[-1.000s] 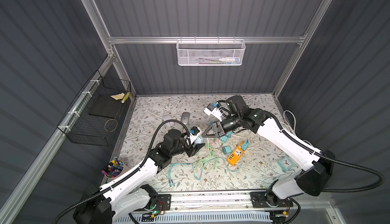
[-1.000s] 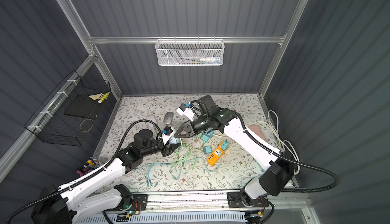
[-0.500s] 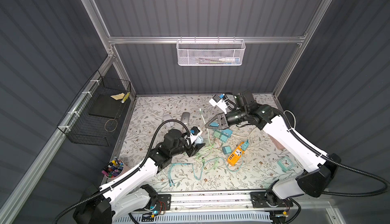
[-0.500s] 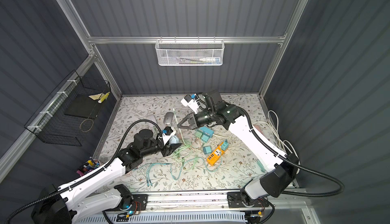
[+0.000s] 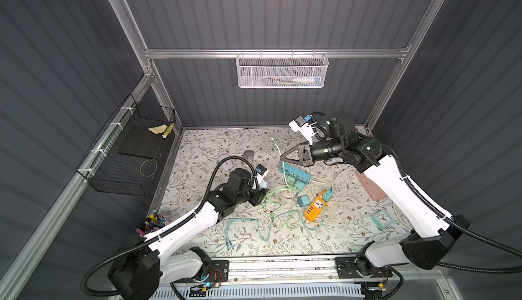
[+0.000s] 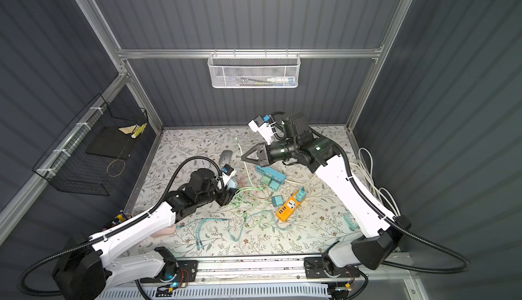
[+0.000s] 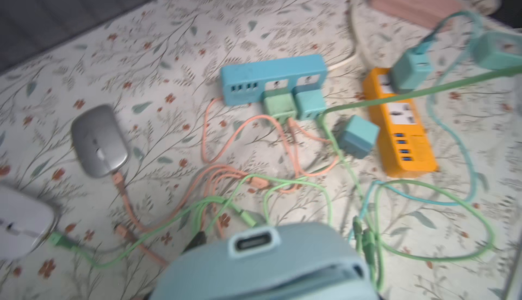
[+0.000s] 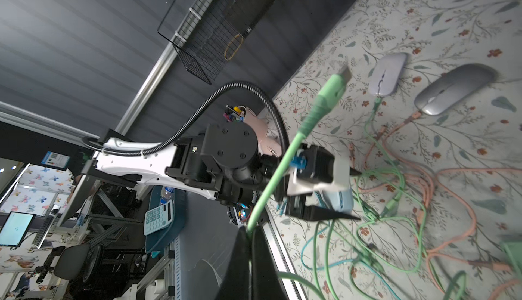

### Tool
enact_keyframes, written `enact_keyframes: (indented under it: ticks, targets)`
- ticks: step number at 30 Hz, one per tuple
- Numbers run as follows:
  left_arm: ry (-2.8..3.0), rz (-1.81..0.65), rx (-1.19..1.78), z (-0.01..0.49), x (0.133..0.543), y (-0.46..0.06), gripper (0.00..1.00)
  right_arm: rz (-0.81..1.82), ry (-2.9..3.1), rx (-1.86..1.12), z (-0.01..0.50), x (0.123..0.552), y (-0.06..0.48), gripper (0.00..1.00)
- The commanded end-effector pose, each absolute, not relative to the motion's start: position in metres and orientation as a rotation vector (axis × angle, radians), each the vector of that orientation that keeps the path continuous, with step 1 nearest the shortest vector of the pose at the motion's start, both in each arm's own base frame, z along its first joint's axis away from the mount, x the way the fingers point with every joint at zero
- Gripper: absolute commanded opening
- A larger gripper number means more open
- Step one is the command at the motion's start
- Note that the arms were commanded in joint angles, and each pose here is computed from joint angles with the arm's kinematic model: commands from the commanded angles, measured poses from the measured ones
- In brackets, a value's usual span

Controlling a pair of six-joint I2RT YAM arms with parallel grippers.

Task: Unplug the wireless mouse
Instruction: Remove the power cord from the mouse, then place the mouse at the center of the board.

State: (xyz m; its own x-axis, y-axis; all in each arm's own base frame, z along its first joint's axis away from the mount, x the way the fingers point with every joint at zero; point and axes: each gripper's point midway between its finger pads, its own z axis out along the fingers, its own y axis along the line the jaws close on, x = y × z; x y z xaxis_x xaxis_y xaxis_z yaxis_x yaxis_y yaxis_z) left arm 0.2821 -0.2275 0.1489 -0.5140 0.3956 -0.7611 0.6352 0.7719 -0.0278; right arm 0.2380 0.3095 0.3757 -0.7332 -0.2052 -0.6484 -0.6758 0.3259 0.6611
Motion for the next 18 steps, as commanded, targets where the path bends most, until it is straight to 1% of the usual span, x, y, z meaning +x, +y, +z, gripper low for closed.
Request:
enact_keyframes:
  ticks: [1,4,7,10,13,15,18]
  targets:
    - [2.485,-0.162,0.186,0.124,0.311,-0.146,0.0,1.33,2.171,-0.759,0.36,0.236,0.299,0.0]
    - [2.632,-0.155,-0.18,0.099,0.318,-0.099,0.0,1.31,2.19,-0.751,0.349,0.233,0.295,0.0]
    - [2.66,-0.172,-0.517,0.083,0.32,-0.063,0.0,1.298,2.196,-0.754,0.344,0.228,0.291,0.0]
    - [2.655,-0.204,-0.759,0.07,0.325,-0.036,0.0,1.294,2.196,-0.758,0.341,0.222,0.287,0.0]
    - [2.667,-0.086,-0.945,0.057,0.328,-0.012,0.0,1.281,2.205,-0.751,0.334,0.218,0.282,0.0]
    - [2.685,0.021,-1.015,0.053,0.331,0.001,0.0,1.272,2.211,-0.746,0.33,0.215,0.278,0.0]
    - [2.682,0.054,-1.067,0.05,0.338,0.012,0.0,1.24,2.235,-0.728,0.319,0.212,0.271,0.0]
